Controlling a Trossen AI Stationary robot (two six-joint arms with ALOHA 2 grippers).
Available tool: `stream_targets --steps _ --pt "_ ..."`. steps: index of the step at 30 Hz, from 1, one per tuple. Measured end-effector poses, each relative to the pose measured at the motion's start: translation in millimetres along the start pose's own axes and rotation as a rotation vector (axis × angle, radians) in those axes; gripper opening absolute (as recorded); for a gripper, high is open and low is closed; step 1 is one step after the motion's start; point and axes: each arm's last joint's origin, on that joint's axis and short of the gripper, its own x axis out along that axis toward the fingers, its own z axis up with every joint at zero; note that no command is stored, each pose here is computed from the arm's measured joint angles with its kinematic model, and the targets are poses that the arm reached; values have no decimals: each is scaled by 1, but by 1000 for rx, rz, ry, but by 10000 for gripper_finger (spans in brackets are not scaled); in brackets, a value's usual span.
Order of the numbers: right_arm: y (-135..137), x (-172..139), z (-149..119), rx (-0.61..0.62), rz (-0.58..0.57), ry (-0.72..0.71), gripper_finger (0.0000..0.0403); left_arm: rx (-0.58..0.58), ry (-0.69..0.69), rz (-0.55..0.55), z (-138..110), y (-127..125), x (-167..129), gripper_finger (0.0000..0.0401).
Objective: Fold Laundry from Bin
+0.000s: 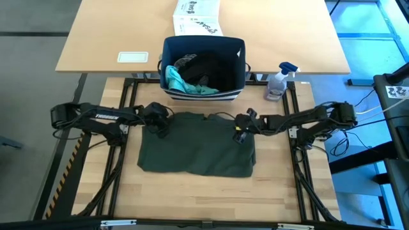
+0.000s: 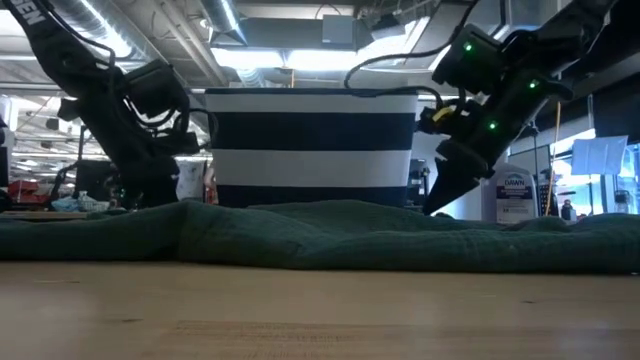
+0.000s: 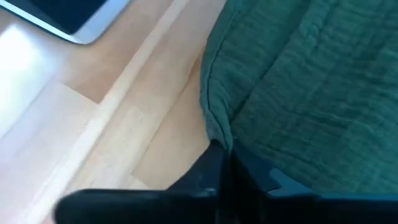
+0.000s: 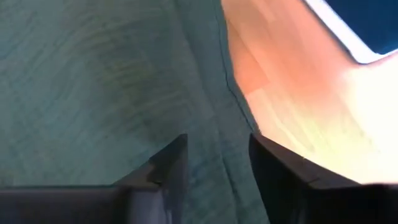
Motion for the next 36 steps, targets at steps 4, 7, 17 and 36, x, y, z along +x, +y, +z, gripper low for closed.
stream_targets --steps 4,7,17,36 --pt "-11 4 2 24 8 16 128 2 -12 6 1 0 -2 12" --pt "-17 10 1 48 43 44 110 16 -13 23 1 1 -2 15" --pt "-15 34 -6 46 85 89 76 33 -11 24 1 1 -2 15" --pt "-17 31 8 -60 -23 106 5 100 -25 156 1 -4 -4 16"
